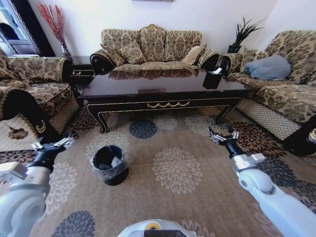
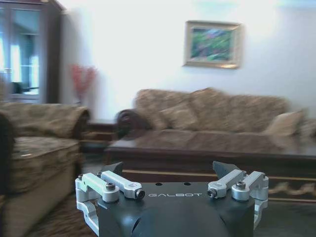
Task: Move to the front of the table and pick up the trash from the floor, then place it into the trash bin.
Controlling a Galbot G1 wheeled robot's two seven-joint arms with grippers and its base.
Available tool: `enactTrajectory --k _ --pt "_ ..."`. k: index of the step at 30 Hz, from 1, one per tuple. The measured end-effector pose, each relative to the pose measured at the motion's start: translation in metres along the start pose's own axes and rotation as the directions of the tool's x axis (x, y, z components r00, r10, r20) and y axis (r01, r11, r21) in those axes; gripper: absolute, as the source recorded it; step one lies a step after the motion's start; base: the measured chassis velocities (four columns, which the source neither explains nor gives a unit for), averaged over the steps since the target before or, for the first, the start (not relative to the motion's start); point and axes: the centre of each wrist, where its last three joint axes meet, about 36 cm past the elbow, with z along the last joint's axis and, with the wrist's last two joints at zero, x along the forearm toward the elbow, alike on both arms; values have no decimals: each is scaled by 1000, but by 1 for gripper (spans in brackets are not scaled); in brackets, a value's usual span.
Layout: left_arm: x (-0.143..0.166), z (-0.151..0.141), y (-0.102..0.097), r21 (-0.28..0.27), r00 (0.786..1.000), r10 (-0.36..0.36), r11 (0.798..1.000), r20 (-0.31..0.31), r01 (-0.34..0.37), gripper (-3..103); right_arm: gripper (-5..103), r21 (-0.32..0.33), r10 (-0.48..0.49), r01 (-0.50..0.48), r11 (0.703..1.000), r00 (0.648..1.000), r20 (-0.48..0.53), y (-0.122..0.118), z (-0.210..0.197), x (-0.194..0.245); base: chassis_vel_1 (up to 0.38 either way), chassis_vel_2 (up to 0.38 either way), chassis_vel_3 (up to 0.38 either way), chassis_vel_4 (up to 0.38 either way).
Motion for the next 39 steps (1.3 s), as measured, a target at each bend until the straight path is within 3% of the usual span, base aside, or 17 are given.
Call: enactTrajectory --k 1,3,5,10,11,12,16,21,39 --pt "0 0 0 0 1000 0 1000 0 0 100 100 0 0 0 1000 1000 0 0 0 0 0 0 0 0" --pt "7 1 -11 75 998 65 995 -16 -64 100 100 -9 -2 2 1000 1000 16 6 -6 6 0 0 0 0" --pt "11 -1 -18 108 996 90 990 -19 -88 100 100 -25 -10 11 1000 1000 20 11 -10 14 0 0 0 0" --pt "14 -5 -21 92 998 65 994 -24 -63 100 100 -56 -74 76 996 997 27 17 -11 23 0 0 0 0" --pt "17 -5 -20 75 998 19 997 -57 -14 100 100 -78 -109 111 991 994 32 22 -12 27 0 0 0 0" --pt "17 -5 -20 75 998 19 997 -57 -14 100 100 -78 -109 111 991 994 32 22 -12 27 0 0 0 0" --pt "24 -1 -16 -10 989 -84 996 -120 84 100 100 -108 -177 181 978 983 47 31 -13 32 0 0 0 0" --pt "26 -1 -15 -42 986 -107 994 -125 103 100 100 -120 -194 199 973 980 50 34 -10 35 10 -11 -10 13" --pt "33 7 -16 -27 976 -149 989 -159 147 100 100 -122 -213 215 969 977 27 31 5 39 212 -235 -215 222"
